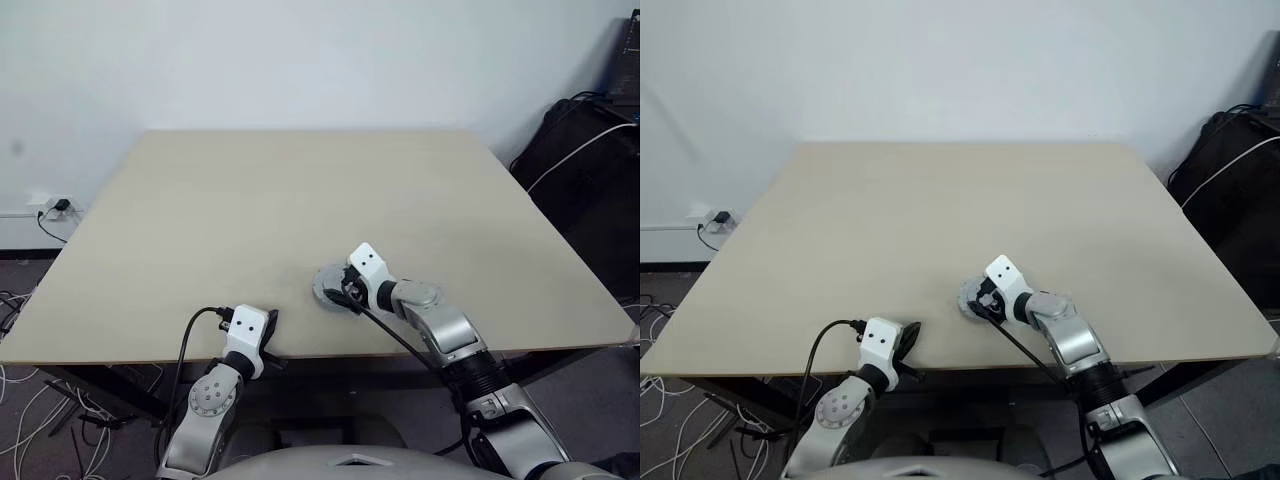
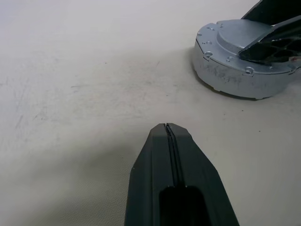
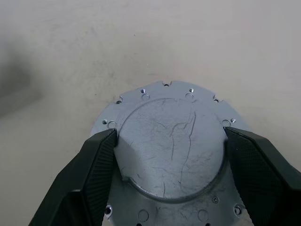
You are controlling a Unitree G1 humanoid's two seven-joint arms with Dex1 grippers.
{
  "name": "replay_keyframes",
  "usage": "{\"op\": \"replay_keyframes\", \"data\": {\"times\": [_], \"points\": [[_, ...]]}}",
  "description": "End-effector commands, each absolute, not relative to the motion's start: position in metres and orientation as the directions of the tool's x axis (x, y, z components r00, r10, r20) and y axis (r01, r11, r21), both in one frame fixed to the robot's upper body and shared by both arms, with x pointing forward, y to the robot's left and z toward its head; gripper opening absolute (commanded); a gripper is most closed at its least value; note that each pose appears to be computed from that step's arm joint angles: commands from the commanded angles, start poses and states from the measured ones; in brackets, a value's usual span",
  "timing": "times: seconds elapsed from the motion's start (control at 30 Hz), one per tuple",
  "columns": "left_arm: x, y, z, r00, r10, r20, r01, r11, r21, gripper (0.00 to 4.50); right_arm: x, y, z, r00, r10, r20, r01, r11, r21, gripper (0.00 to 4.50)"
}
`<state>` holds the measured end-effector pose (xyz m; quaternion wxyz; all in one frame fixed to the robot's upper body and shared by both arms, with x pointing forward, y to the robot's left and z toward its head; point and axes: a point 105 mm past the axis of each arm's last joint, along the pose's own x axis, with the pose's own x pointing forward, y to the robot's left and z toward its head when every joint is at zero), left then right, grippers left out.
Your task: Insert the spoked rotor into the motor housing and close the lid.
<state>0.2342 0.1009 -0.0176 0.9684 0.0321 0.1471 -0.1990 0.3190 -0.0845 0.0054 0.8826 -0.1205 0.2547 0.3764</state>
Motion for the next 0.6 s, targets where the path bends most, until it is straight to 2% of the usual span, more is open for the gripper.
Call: {"op": "replay_keyframes", "data": {"times": [0.03, 0.2, 0.33, 0.6], "points": [[0.241, 0.098, -0.002, 0.894, -0.384, -0.232, 0.397, 0.918, 0.011, 0.0, 0.32, -0.087, 0.005, 0.59, 0.573, -0.568, -0.722, 0.689, -0.055, 3.27], [0.242, 0.098, 0.0, 0.894, -0.384, -0.233, 0.399, 0.917, 0.018, 0.0, 0.318, -0.088, 0.004, 0.561, 0.572, -0.599, -0.722, 0.692, -0.016, 3.27], [0.254, 0.099, 0.005, 0.9, -0.374, -0.224, 0.391, 0.92, 0.036, 0.0, 0.319, -0.087, 0.005, 0.56, 0.569, -0.602, -0.723, 0.691, -0.019, 3.27], [0.303, 0.093, 0.023, 0.882, -0.43, -0.191, 0.452, 0.888, 0.086, 0.0, 0.316, -0.084, 0.003, 0.55, 0.575, -0.605, -0.729, 0.684, -0.013, 3.27]]}}
